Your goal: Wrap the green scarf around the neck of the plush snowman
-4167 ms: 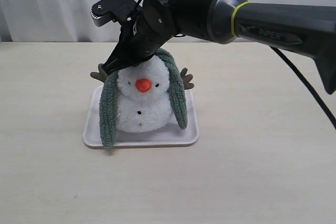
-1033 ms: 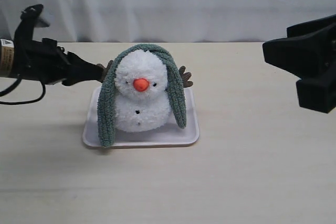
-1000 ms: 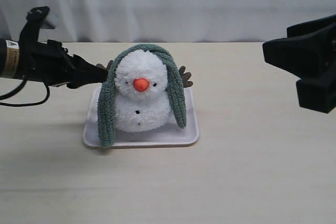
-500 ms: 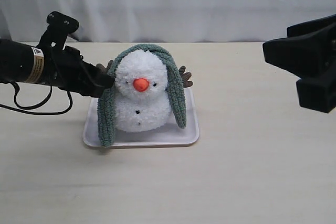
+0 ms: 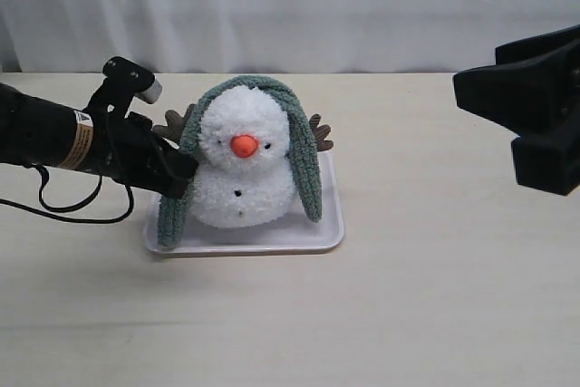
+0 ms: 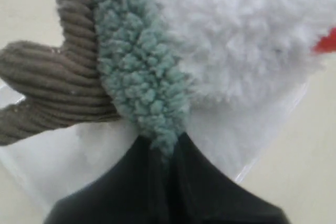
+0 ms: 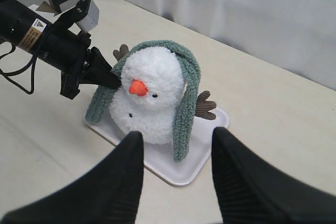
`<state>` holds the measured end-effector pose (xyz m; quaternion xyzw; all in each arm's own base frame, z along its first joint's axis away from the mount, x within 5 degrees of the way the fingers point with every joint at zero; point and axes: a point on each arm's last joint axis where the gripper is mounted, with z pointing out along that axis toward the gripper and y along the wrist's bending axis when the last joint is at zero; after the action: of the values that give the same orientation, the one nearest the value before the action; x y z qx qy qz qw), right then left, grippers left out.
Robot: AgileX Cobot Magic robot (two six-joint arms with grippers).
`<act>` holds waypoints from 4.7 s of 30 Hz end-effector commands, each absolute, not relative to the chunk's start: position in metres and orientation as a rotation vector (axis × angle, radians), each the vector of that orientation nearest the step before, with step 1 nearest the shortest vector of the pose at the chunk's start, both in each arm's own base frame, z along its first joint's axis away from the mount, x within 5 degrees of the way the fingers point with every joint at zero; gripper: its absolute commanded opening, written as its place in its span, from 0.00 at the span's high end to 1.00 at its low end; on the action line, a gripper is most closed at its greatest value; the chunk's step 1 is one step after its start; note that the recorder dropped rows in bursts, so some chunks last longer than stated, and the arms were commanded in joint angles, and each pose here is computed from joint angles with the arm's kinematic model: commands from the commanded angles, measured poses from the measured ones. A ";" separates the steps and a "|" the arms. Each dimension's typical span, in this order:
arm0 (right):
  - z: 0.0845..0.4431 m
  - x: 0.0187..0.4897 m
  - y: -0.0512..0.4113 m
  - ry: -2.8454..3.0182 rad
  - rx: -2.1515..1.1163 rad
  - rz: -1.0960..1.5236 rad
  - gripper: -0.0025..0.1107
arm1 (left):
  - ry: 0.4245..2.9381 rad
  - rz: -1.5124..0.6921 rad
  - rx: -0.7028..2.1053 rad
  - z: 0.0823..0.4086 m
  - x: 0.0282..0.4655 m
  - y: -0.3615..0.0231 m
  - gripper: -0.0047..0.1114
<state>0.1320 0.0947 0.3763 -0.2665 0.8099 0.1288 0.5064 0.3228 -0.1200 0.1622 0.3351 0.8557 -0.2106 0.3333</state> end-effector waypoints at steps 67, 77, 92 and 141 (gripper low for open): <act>0.373 0.131 0.093 1.974 -0.655 0.289 0.62 | 2.317 -0.446 0.727 0.168 0.288 -0.149 0.80; 0.373 0.131 0.093 1.974 -0.655 0.289 0.62 | 2.306 -0.391 0.792 0.163 0.285 -0.146 0.65; 0.373 0.131 0.093 1.974 -0.655 0.289 0.62 | 2.134 -0.318 0.739 0.216 0.278 -0.137 0.52; 0.354 0.132 0.090 2.028 -0.690 0.213 0.94 | 1.886 -0.304 1.218 0.251 0.337 -0.173 0.96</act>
<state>0.1330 0.0899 0.3533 -0.2847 0.8314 0.0820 0.4700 0.3341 -0.1679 0.2576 0.4725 0.7590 -0.1471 0.4230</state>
